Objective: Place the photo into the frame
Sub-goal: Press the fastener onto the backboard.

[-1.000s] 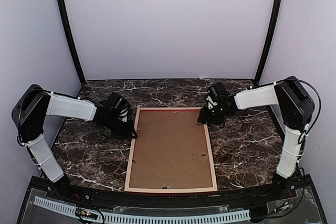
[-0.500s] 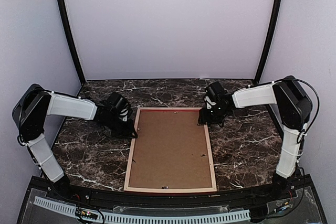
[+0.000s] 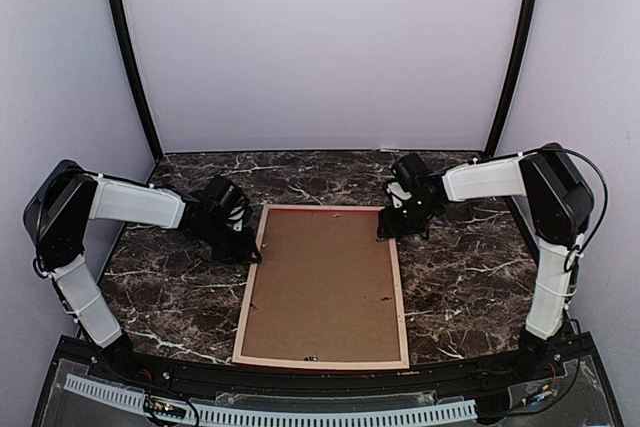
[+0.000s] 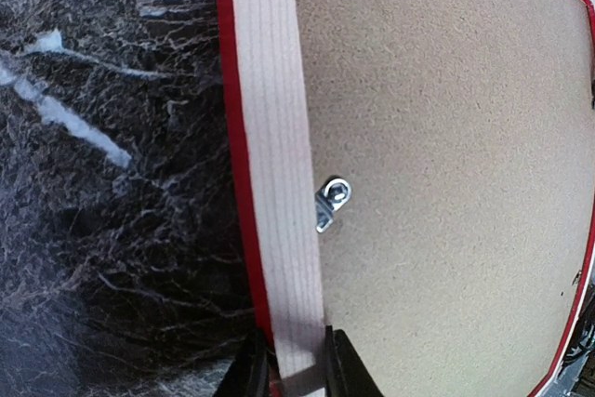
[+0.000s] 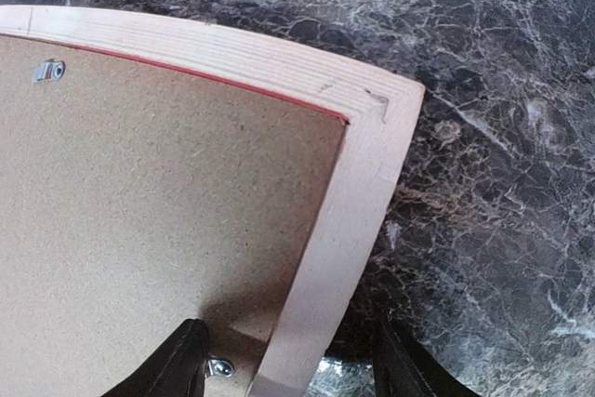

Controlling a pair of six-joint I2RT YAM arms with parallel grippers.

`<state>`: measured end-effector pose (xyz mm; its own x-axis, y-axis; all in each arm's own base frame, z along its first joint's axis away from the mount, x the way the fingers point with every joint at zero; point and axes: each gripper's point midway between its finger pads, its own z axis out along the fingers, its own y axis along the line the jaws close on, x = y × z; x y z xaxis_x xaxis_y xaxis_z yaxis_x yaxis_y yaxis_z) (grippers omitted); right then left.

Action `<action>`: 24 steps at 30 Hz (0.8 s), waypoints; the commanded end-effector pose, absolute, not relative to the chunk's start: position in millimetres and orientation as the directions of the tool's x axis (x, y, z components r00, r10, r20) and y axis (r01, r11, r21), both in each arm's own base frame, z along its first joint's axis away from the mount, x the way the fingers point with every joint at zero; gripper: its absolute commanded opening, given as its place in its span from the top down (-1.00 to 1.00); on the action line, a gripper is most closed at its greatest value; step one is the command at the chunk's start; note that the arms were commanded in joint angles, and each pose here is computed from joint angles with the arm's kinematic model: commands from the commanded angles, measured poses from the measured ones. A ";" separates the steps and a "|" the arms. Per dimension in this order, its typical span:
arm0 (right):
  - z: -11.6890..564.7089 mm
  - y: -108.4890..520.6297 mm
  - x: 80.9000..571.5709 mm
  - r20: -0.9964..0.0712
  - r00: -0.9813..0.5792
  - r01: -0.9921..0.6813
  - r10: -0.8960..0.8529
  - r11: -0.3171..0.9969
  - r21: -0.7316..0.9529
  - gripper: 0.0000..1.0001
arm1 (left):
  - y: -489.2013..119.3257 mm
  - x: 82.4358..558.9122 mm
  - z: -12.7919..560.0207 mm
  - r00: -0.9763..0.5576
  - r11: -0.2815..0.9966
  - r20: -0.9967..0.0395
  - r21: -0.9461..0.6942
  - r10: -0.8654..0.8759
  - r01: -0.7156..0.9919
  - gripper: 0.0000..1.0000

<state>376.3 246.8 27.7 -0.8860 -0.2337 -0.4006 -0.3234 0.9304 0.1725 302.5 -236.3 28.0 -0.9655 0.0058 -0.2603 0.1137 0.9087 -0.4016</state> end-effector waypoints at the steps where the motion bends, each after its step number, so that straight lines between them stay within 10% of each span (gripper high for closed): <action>1: 6.4 245.2 345.4 -0.262 -0.917 -0.362 -0.300 0.902 0.235 -0.25 | -238.6 295.0 20.7 -0.970 0.909 -0.240 -0.393 0.048 0.142 0.77; 24: -1.8 234.6 338.5 -0.223 -0.926 -0.349 -0.304 0.914 0.205 -0.18 | -240.0 295.6 20.2 -0.969 0.907 -0.239 -0.394 0.054 0.148 0.78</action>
<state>365.7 253.7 28.4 -0.8977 -0.2591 -0.3565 -0.3662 0.8885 0.2765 302.5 -236.3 27.9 -0.9649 0.0106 -0.2626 0.1188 0.9088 -0.3999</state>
